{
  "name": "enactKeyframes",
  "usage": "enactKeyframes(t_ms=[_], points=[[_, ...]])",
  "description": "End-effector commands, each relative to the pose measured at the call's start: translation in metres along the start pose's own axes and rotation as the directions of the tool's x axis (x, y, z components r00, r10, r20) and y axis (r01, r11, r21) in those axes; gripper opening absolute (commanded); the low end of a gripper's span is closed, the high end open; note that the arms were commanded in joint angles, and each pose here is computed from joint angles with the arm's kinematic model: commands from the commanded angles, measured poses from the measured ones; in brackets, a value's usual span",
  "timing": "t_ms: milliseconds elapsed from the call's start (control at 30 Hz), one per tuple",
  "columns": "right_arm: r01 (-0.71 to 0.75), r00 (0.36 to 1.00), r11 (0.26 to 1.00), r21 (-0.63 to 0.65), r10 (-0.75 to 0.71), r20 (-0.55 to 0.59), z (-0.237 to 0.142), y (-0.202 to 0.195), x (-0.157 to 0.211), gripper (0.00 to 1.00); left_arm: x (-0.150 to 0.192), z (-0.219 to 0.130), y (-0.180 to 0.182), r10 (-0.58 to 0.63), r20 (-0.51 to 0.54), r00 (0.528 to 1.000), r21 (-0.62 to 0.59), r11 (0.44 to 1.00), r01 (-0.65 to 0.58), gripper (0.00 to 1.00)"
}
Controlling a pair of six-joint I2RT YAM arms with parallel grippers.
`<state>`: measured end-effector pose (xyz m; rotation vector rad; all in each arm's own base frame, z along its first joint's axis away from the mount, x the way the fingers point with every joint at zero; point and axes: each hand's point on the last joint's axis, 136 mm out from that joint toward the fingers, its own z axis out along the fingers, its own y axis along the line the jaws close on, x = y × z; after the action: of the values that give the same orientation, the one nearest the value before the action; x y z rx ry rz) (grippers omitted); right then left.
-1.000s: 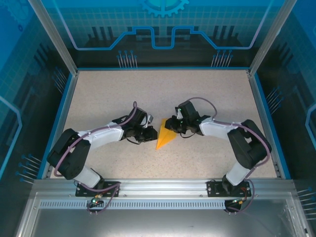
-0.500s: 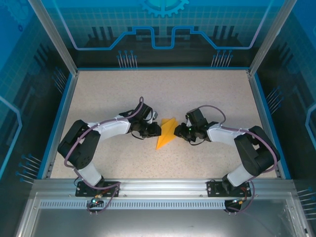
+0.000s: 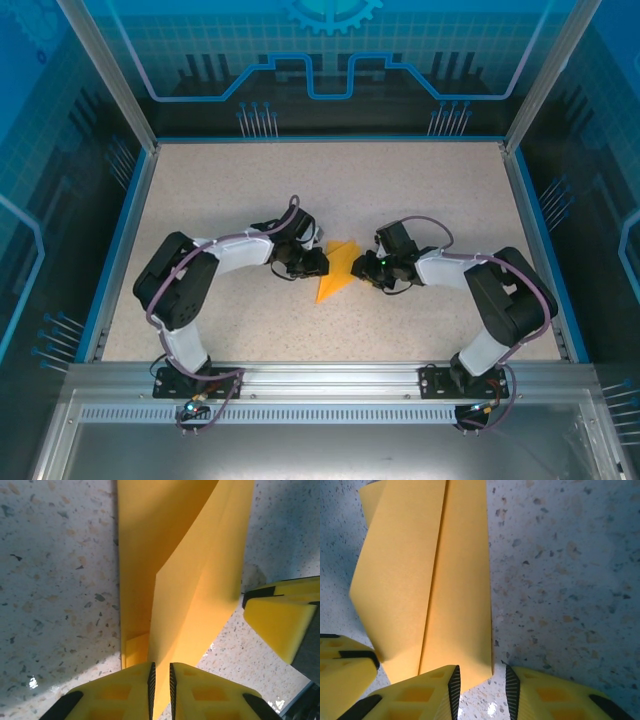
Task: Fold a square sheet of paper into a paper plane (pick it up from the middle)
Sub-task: Fourth fold the wing at the center of the table, then turn over the paper at the center of the table.
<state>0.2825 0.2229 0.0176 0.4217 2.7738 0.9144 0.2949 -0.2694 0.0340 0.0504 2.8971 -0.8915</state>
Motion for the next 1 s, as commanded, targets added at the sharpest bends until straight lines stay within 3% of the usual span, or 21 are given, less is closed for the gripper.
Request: enactKeyframes(t_ms=[0,300,967], points=[[-0.025,1.000,0.998,-0.066,0.024,-0.015,0.010,0.007,0.002,0.30,-0.004,0.006,0.007,0.011,-0.015,1.000,-0.030,0.999,-0.012,0.18],[-0.043,0.999,0.997,-0.059,0.043,0.003,0.008,0.009,-0.001,0.30,0.001,0.018,0.016,-0.011,-0.049,0.999,-0.045,0.999,0.009,0.18],[-0.014,1.000,0.980,-0.200,0.016,0.011,0.014,0.048,-0.011,0.38,0.003,0.015,0.017,-0.016,-0.053,0.998,-0.048,0.999,0.014,0.18]])
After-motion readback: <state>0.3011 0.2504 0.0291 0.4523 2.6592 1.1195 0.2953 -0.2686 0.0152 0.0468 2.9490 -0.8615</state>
